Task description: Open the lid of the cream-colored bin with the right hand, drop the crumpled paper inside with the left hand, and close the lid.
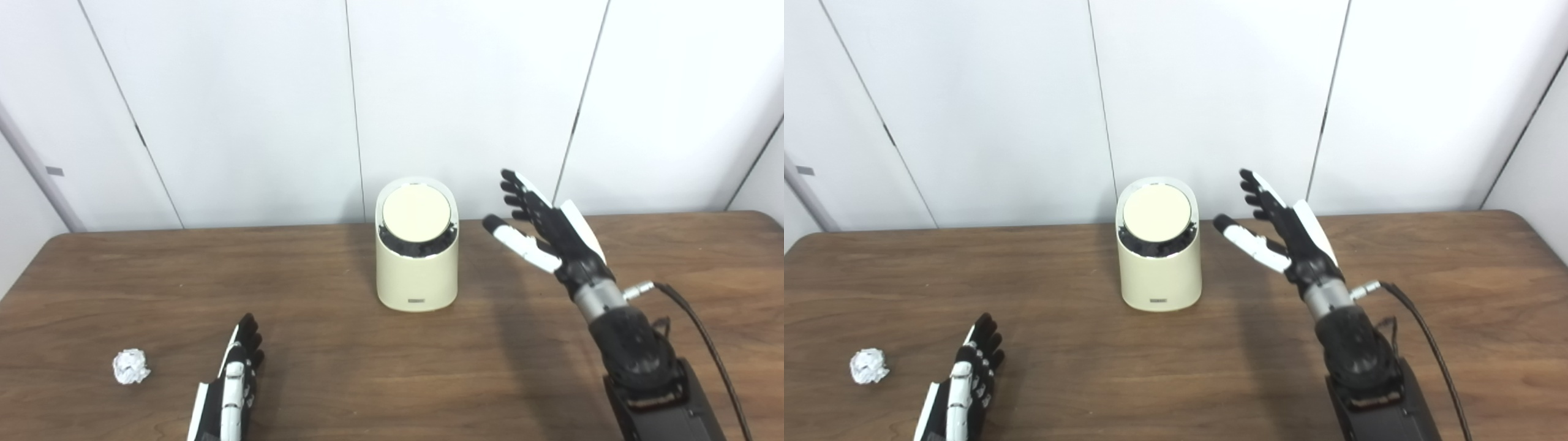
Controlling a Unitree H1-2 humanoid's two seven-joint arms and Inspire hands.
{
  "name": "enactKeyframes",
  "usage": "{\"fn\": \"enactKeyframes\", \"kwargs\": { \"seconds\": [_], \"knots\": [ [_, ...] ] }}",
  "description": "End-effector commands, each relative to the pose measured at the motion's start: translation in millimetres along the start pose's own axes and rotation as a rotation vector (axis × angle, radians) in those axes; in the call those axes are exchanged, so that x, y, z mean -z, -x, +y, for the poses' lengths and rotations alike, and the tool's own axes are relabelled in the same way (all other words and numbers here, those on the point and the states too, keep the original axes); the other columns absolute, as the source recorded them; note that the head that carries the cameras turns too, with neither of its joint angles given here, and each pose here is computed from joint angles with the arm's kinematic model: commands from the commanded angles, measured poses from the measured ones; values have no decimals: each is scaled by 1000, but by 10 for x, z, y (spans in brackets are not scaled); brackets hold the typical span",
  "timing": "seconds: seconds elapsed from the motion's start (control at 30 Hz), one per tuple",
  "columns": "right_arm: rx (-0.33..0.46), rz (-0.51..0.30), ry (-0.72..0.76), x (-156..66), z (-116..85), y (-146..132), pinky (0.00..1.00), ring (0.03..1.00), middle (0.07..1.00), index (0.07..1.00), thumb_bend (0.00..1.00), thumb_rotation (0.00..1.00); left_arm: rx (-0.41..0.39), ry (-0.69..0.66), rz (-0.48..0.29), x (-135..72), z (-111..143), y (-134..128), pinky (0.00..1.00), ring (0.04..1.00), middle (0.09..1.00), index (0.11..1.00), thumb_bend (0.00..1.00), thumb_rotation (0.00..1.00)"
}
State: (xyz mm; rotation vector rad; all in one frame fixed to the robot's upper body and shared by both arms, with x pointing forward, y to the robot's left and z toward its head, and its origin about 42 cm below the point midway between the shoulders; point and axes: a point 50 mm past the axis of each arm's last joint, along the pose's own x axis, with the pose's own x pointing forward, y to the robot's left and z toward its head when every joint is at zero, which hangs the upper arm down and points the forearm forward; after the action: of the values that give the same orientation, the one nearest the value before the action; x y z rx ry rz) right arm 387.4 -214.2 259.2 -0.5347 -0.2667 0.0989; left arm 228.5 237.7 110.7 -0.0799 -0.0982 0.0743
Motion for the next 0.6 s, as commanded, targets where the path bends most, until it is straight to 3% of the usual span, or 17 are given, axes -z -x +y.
{"fn": "enactKeyframes", "kwargs": {
  "seconds": [0.0,0.23,0.57],
  "knots": [
    [19,-55,34,-204,-70,-162,869,900,922,934,577,750,4,16,16,78,-71,39,1000,1000,1000,1000,402,1000],
    [5,-57,61,-310,-25,-387,879,923,943,938,590,815,9,24,17,86,-84,34,1000,1000,1000,1000,408,1000],
    [-51,-52,141,-353,18,-693,843,926,966,954,599,675,9,24,23,94,-85,50,1000,1000,1000,1000,402,1000]
  ]
}}
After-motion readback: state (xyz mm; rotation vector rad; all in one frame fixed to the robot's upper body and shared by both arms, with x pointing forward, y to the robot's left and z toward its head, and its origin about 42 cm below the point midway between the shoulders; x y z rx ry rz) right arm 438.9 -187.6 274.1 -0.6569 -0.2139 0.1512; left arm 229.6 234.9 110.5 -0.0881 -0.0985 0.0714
